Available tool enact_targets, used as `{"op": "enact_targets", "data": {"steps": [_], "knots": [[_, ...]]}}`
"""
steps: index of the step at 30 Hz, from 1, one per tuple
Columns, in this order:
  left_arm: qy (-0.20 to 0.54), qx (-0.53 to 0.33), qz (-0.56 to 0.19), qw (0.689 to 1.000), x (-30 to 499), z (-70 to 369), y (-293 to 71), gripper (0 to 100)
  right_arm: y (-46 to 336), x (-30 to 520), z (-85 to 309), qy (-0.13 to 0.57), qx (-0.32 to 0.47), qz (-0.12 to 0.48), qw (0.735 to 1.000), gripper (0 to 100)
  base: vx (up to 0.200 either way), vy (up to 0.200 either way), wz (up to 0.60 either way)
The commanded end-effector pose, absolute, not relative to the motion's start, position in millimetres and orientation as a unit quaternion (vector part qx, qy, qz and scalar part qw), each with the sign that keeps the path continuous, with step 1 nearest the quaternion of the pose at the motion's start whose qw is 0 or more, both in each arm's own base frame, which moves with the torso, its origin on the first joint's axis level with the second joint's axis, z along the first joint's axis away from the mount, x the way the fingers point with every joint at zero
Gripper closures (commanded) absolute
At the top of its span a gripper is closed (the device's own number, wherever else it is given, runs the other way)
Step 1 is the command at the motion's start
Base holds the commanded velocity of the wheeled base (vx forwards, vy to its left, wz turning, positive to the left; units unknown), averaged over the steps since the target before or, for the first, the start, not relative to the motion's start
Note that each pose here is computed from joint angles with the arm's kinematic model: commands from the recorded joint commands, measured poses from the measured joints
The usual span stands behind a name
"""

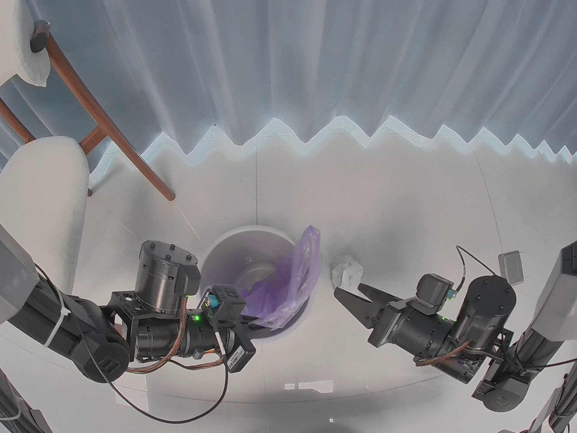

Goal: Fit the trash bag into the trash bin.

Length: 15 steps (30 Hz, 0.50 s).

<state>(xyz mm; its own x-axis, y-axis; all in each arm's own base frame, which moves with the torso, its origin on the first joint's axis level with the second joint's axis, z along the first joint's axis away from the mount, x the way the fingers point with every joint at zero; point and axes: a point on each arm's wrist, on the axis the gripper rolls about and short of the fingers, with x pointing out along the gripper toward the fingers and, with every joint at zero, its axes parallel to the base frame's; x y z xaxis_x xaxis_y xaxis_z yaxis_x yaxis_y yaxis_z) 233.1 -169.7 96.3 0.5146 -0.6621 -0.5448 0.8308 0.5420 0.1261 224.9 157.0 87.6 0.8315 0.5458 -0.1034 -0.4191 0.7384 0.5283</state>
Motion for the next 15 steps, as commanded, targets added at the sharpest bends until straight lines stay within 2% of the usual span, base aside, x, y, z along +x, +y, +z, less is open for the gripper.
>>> {"op": "enact_targets", "data": {"steps": [1, 9, 15], "knots": [[0.228, 0.192, -0.44, 0.847, 229, 94, -169, 100, 162, 246, 73, 0.131, 0.216, 0.231, 0.94, 0, 0.0, 0.0, 0.0], [0.227, 0.19, -0.44, 0.848, 229, 95, -169, 100, 162, 252, 72, 0.184, 0.196, 0.205, 0.941, 0, 0.0, 0.0, 0.0], [0.228, 0.188, -0.439, 0.849, 229, 95, -169, 100, 175, 269, 101, 0.199, 0.19, 0.204, 0.939, 0, 0.0, 0.0, 0.0]]}}
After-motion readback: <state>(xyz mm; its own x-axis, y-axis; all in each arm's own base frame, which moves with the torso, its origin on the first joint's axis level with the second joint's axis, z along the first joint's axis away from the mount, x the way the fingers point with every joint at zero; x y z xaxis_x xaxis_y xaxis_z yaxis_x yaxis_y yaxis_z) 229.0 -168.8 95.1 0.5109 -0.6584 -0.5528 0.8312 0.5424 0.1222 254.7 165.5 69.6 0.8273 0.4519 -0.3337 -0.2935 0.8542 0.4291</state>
